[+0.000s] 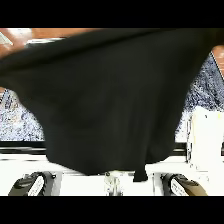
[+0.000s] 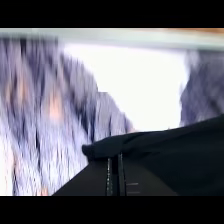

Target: Fold the shirts.

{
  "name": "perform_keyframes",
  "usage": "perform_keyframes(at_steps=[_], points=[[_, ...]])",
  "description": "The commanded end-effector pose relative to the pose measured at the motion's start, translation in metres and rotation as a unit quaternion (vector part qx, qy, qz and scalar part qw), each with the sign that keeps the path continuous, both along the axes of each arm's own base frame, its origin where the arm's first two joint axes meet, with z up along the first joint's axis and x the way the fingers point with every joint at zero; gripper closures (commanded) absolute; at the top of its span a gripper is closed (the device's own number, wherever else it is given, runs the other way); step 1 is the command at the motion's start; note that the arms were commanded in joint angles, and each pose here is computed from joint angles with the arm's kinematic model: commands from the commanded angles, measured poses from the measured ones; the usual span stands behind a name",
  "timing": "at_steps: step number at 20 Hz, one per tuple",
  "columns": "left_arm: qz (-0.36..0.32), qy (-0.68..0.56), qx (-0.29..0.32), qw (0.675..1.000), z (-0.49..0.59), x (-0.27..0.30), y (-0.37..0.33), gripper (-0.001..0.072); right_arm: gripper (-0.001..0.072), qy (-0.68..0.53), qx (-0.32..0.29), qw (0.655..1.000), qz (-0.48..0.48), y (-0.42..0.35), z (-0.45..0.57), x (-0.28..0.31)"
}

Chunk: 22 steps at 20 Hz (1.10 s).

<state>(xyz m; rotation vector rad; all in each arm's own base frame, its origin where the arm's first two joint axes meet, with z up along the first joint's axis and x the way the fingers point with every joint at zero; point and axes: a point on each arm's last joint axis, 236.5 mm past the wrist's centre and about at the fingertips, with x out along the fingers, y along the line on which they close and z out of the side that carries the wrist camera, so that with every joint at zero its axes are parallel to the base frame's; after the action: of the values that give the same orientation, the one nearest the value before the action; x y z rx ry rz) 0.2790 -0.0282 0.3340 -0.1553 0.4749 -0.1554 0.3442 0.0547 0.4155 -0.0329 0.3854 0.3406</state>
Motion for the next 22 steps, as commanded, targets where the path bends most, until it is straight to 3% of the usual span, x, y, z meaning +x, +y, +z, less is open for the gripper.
perform_keyframes(at_steps=[1, 7, 15, 16, 17, 18, 19, 21, 22], points=[[0.036, 0.121, -0.017, 0.992, -0.115, 0.049, 0.026, 0.0668, 0.0655, 0.133, 0.034, 0.99, -0.01, -0.009, -0.1, 0.098], [0.054, 0.295, -0.063, 0.952, -0.282, 0.116, 0.043, 0.0667, 0.0654, 0.27, 0.059, 0.961, 0.026, 0.063, -0.307, 0.225], [0.045, 0.419, -0.178, 0.889, -0.389, 0.128, 0.009, 0.0666, 0.0647, 0.392, 0.092, 0.915, 0.003, 0.091, -0.426, 0.228], [0.043, 0.419, -0.19, 0.887, -0.388, 0.128, 0.005, 0.0621, 0.0599, 0.392, 0.102, 0.914, 0.001, 0.093, -0.423, 0.228], [0.038, 0.429, -0.192, 0.882, -0.386, 0.124, 0.003, 0.0424, 0.0296, 0.39, 0.116, 0.913, 0.002, 0.094, -0.415, 0.228], [0.027, 0.449, -0.19, 0.872, -0.382, 0.114, 0.004, 0.0112, 0.0026, 0.391, 0.121, 0.913, 0.009, 0.093, -0.403, 0.224], [0.022, 0.475, -0.186, 0.86, -0.378, 0.1, 0.011, 0.005, 0.0026, 0.391, 0.103, 0.914, 0.013, 0.082, -0.393, 0.216], [0.018, 0.534, -0.172, 0.827, -0.367, 0.062, 0.035, 0.0053, 0.0033, 0.418, -0.002, 0.908, -0.009, 0.023, -0.383, 0.185], [0.016, 0.557, -0.169, 0.813, -0.361, 0.04, 0.047, 0.0054, 0.0163, 0.455, -0.077, 0.886, -0.043, -0.024, -0.382, 0.157]])
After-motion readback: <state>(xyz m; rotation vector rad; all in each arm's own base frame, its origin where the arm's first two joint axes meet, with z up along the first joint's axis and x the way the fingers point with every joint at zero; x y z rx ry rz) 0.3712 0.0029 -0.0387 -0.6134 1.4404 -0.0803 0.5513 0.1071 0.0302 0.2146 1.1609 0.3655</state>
